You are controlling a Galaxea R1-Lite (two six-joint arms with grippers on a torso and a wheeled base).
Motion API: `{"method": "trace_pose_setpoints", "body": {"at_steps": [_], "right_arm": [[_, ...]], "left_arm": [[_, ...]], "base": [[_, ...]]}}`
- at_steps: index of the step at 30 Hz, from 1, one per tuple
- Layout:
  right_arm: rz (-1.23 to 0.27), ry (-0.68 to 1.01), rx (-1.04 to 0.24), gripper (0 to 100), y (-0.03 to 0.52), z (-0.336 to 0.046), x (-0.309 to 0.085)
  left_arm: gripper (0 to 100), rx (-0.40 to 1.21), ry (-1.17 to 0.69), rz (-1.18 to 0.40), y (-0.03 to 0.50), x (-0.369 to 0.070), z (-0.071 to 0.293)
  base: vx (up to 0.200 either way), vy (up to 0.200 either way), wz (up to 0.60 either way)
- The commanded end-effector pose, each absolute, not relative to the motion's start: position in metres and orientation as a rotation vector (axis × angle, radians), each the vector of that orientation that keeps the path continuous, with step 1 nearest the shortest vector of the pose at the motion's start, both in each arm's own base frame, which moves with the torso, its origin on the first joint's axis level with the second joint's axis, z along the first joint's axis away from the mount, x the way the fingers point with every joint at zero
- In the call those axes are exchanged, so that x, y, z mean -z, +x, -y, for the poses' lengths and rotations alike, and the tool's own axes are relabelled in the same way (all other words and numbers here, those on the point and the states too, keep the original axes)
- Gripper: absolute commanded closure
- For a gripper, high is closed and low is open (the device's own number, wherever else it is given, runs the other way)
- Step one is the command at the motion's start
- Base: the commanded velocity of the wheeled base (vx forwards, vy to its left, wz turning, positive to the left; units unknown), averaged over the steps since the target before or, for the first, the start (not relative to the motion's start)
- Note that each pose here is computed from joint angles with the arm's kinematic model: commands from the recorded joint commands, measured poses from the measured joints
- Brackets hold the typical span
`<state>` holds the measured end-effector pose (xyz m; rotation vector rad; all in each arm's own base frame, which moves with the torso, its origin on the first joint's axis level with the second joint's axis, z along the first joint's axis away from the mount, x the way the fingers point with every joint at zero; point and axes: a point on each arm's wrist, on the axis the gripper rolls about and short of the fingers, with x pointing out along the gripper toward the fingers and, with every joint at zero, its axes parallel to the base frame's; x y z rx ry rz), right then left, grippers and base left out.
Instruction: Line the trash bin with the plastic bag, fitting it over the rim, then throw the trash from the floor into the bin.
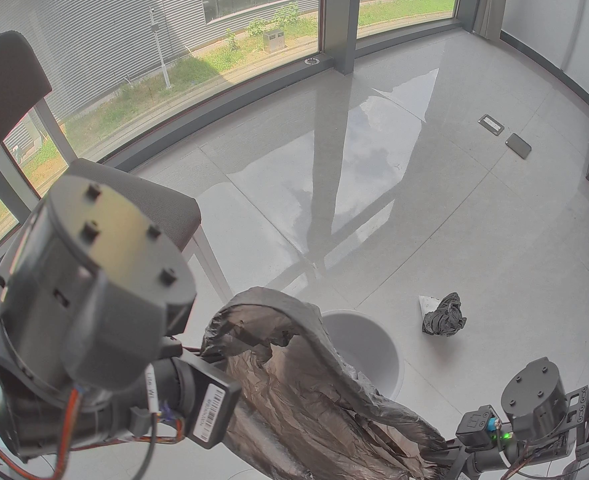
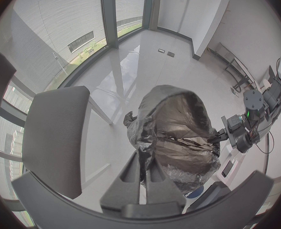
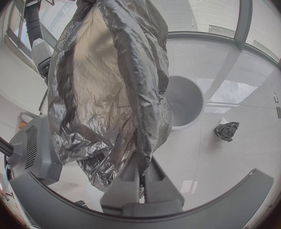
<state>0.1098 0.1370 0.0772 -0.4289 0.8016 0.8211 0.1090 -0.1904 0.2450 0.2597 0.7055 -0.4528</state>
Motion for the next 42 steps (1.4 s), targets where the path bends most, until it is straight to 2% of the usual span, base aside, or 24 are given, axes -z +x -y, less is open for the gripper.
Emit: {"method": "trace_pose_setpoints", "body": {"at_steps": [1, 13, 25, 33, 37, 42], "right_arm": [[-0.848, -0.435, -0.815, 100, 0.119, -0.143, -0.068], [-0.924, -0.422, -0.735, 100, 0.154, -0.119, -0.049], [-0.918, -0.378, -0.669, 100, 0.171, -0.109, -0.043], [-0.882, -0.335, -0.619, 100, 0.189, -0.109, -0.049], [-0.837, -0.306, -0.581, 100, 0.204, -0.106, -0.057], [-0.788, -0.289, -0.56, 100, 0.214, -0.106, -0.065]], "left_arm": [[100, 0.451, 0.286, -0.738, 0.116, -0.23, 0.209], [100, 0.465, 0.26, -0.815, 0.16, -0.194, 0.254], [100, 0.464, 0.214, -0.89, 0.208, -0.162, 0.291], [100, 0.376, 0.148, -0.928, 0.243, -0.153, 0.265], [100, 0.304, 0.135, -0.951, 0.25, -0.152, 0.235], [100, 0.253, 0.151, -0.994, 0.233, -0.153, 0.194]], "base": [[0.0, 0.0, 0.0], [0.0, 0.0, 0.0], [0.0, 0.0, 0.0], [0.0, 0.0, 0.0], [0.0, 0.0, 0.0], [0.0, 0.0, 0.0]]}}
